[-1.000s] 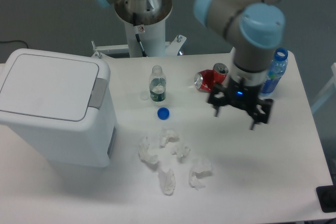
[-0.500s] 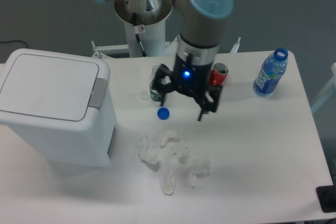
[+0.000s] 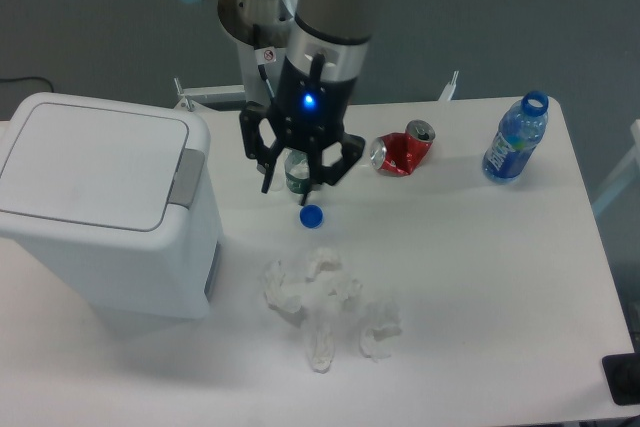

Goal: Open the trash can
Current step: 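Move the gripper across the table toward the white trash bin lid, then lower the gripper onto the lid edge of the white trash bin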

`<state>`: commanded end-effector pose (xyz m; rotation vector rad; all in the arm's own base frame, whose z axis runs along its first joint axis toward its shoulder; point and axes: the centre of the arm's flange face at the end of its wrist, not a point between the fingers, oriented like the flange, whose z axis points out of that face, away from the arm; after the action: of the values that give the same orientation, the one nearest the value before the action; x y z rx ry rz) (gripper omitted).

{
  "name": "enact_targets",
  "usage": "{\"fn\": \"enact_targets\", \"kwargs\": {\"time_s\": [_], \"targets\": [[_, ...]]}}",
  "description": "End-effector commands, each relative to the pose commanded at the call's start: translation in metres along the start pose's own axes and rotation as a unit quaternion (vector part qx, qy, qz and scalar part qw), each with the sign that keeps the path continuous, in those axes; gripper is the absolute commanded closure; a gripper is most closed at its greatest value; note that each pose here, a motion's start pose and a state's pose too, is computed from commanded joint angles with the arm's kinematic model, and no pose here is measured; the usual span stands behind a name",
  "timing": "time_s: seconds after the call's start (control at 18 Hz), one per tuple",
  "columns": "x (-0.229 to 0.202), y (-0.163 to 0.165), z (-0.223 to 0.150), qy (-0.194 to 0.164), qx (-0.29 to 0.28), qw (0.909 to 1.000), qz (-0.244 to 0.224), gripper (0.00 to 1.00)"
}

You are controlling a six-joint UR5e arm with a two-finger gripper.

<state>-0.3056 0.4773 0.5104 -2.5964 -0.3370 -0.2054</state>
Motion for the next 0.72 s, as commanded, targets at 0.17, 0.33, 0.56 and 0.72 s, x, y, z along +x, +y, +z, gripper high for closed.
{"fn": "enact_targets", "kwargs": {"time_s": [0.17, 0.33, 0.56, 0.72], "targets": [[0.007, -0.003, -0.005, 0.019, 0.016, 0.9996, -0.009, 1.00], [0.017, -0.005, -0.005, 0.025, 0.018, 0.9994, -0.013, 1.00], [0.030, -0.007, 0.006, 0.034, 0.011, 0.9994, -0.002, 1.00], [0.039, -0.007, 0.014, 0.042, 0.005, 0.9991, 0.003, 1.00]]}}
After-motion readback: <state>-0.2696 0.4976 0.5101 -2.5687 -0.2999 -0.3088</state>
